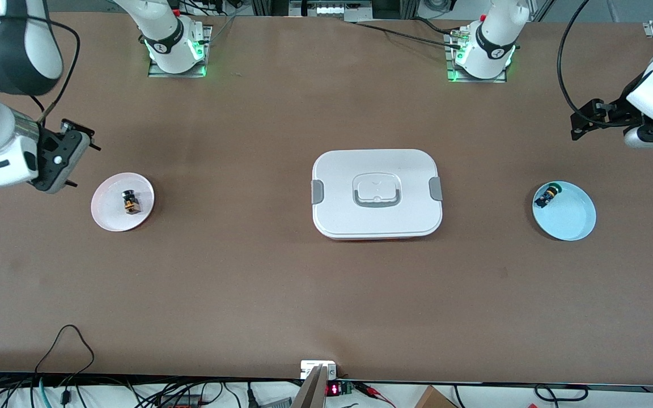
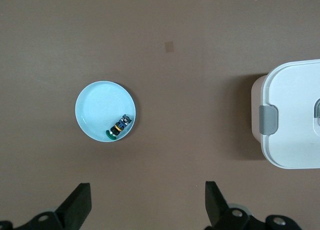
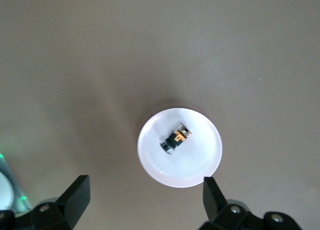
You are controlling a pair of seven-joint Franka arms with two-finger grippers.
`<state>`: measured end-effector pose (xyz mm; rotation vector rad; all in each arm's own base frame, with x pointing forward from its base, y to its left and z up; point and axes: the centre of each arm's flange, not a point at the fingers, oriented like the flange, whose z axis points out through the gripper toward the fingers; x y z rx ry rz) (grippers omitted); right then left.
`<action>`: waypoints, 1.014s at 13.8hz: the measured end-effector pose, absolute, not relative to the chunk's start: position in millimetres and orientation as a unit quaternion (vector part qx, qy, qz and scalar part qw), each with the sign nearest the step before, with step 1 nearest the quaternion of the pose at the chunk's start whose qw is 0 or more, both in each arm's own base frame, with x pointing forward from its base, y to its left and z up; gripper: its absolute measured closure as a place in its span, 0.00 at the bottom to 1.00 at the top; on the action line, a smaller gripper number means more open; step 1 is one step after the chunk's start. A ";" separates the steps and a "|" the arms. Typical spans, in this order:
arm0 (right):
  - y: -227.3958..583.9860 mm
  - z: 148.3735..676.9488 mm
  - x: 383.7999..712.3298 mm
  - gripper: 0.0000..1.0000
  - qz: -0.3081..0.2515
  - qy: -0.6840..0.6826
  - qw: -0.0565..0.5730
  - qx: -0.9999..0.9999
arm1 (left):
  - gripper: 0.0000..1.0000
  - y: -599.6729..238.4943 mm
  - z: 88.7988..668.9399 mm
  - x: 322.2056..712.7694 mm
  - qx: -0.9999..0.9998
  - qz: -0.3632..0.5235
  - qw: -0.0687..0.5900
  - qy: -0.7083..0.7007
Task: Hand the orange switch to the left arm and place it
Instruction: 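Lower the open right gripper over the orange-black switch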
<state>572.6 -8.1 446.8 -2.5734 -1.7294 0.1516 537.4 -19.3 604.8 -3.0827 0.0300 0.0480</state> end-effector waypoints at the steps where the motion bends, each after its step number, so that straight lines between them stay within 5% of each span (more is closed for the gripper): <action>1: -10.4 428.6 571.9 0.00 0.045 -0.581 0.005 -0.813 | 0.00 -19.3 604.8 537.4 -0.999 0.016 0.029 0.010; 9: -27.8 270.2 561.4 0.00 0.023 -0.723 -0.018 -0.690 | 0.00 -19.3 604.9 537.4 -0.999 0.016 0.029 0.010; 14: -28.1 227.9 560.6 0.00 0.029 -0.762 -0.005 -0.646 | 0.00 -19.6 605.0 537.4 -0.999 0.015 0.029 0.010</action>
